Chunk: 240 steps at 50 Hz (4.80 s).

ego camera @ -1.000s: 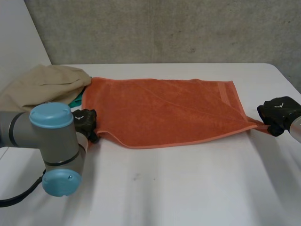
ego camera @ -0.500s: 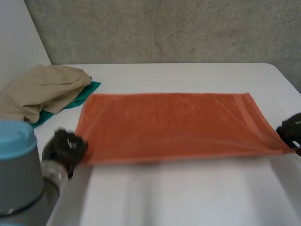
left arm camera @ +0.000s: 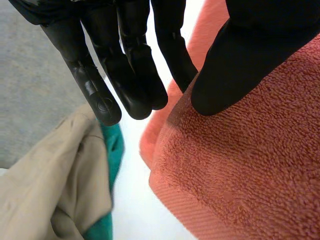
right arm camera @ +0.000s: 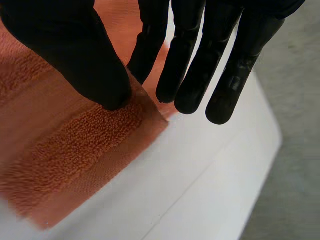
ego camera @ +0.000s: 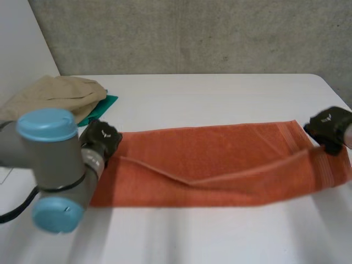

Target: Fold the laundry.

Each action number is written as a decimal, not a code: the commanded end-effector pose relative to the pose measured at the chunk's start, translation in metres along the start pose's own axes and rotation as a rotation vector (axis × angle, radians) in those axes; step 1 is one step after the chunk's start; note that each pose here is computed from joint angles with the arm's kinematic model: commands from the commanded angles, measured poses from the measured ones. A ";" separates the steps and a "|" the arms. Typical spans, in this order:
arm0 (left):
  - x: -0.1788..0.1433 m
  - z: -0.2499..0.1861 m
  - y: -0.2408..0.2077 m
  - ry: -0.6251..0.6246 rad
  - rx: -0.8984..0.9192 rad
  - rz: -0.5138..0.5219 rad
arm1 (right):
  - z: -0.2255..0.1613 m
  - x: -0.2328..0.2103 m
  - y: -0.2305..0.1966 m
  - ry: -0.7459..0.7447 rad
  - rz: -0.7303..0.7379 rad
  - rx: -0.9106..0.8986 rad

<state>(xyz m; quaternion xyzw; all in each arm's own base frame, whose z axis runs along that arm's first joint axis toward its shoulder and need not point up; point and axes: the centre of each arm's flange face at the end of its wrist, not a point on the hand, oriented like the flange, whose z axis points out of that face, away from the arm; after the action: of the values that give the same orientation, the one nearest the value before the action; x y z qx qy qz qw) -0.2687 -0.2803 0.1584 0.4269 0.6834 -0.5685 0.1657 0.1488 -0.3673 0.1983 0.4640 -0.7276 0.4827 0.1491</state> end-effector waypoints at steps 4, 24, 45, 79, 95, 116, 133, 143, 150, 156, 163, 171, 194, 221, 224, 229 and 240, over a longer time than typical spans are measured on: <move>0.006 0.064 -0.007 -0.115 0.085 -0.011 | 0.069 0.009 -0.022 0.215 -0.078 0.105; 0.013 0.121 -0.006 -0.273 0.145 0.065 | 0.143 0.007 -0.022 0.398 -0.106 0.175; -0.013 0.033 -0.033 -0.318 0.239 -0.050 | 0.021 0.041 -0.033 0.154 0.267 0.182; 0.000 -0.015 -0.018 -0.176 0.259 -0.361 | 0.051 -0.005 0.069 0.071 0.284 0.082; -0.004 -0.016 -0.018 -0.181 0.251 -0.365 | 0.043 0.081 0.131 0.329 0.223 -0.048; -0.002 -0.017 -0.017 -0.171 0.244 -0.368 | 0.030 0.015 0.078 -0.060 0.375 0.237; 0.000 -0.018 -0.015 -0.163 0.239 -0.365 | 0.053 -0.005 0.089 -0.065 0.319 0.165; 0.001 -0.018 -0.014 -0.161 0.236 -0.365 | 0.056 0.002 0.089 -0.037 0.315 0.178; -0.001 -0.019 -0.015 -0.165 0.239 -0.366 | 0.053 0.035 0.095 0.084 0.283 0.152; -0.002 -0.019 -0.015 -0.170 0.239 -0.367 | 0.049 0.098 0.138 0.322 0.242 0.021; -0.004 -0.020 -0.017 -0.176 0.244 -0.369 | 0.042 0.119 0.143 0.408 0.147 -0.031; -0.013 -0.025 -0.025 -0.196 0.272 -0.378 | 0.028 0.088 0.030 0.352 0.093 0.228; -0.023 -0.025 -0.033 -0.221 0.304 -0.387 | -0.054 -0.219 -0.158 -0.422 -0.148 0.792; 0.022 -0.027 -0.079 -0.105 0.432 -0.406 | -0.028 -0.110 -0.035 -0.170 0.392 0.228; 0.024 -0.027 -0.079 -0.100 0.430 -0.404 | -0.026 -0.110 -0.016 -0.152 0.312 0.182; 0.024 -0.027 -0.077 -0.100 0.425 -0.405 | -0.015 -0.105 0.002 -0.117 0.264 0.157; 0.018 -0.035 -0.077 -0.105 0.424 -0.405 | -0.006 -0.100 -0.025 -0.067 0.270 0.274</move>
<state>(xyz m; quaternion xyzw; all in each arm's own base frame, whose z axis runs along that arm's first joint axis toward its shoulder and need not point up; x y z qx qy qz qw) -0.3338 -0.2437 0.1986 0.2789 0.6129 -0.7392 -0.0105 0.2000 -0.3048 0.1206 0.4020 -0.7555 0.5173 0.0015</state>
